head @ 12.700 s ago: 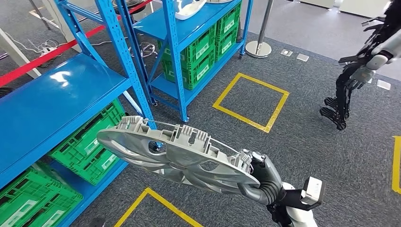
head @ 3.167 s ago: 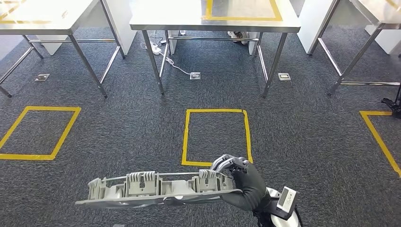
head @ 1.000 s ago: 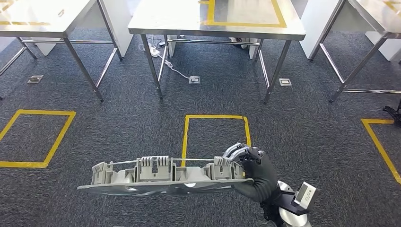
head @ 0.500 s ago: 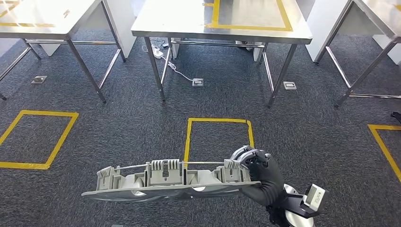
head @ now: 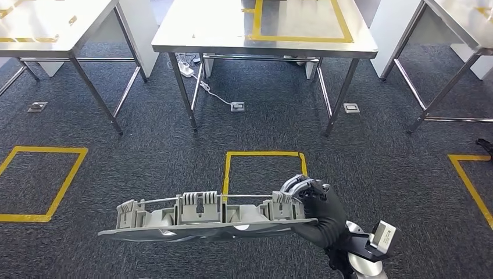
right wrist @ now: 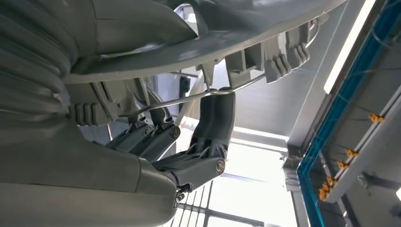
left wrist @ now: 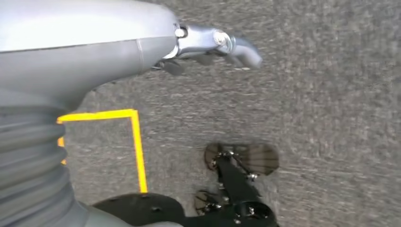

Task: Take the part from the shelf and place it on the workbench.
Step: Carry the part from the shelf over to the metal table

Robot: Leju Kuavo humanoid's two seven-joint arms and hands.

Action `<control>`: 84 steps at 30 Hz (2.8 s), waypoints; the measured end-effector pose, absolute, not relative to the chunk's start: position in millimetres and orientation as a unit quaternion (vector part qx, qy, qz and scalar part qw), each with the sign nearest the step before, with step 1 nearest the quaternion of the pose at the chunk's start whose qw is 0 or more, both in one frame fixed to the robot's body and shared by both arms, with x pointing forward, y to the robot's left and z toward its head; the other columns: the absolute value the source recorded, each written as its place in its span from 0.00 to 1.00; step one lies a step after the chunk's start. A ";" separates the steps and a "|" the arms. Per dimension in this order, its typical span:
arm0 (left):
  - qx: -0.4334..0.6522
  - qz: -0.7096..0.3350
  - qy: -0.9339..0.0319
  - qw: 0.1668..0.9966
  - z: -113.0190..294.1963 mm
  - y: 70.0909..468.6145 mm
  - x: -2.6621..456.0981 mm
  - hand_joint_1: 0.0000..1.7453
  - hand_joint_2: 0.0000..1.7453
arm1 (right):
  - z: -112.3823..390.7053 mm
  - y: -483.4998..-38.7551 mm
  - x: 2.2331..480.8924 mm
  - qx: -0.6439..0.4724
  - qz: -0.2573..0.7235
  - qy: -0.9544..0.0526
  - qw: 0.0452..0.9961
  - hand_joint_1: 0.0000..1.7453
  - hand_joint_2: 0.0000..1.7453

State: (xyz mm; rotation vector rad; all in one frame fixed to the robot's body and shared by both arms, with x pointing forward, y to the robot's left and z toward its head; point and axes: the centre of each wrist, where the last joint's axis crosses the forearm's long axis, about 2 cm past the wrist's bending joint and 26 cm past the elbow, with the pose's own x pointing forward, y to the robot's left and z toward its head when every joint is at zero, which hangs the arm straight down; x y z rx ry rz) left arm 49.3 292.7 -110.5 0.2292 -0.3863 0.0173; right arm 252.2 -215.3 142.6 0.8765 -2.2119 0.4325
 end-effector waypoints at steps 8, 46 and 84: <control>0.115 0.005 -0.189 0.975 -110.3 292.8 50.6 0.00 1.00 | 144.2 -215.8 255.5 0.338 0.170 -0.856 0.352 1.00 1.00; 0.117 0.003 -0.184 0.976 -110.4 294.9 49.8 0.00 1.00 | 139.0 -213.4 248.6 0.337 0.177 -0.852 0.360 1.00 1.00; 0.146 -0.028 -0.235 0.960 -103.5 322.5 87.1 0.00 1.00 | 155.8 -228.5 258.3 0.305 0.168 -0.875 0.336 1.00 1.00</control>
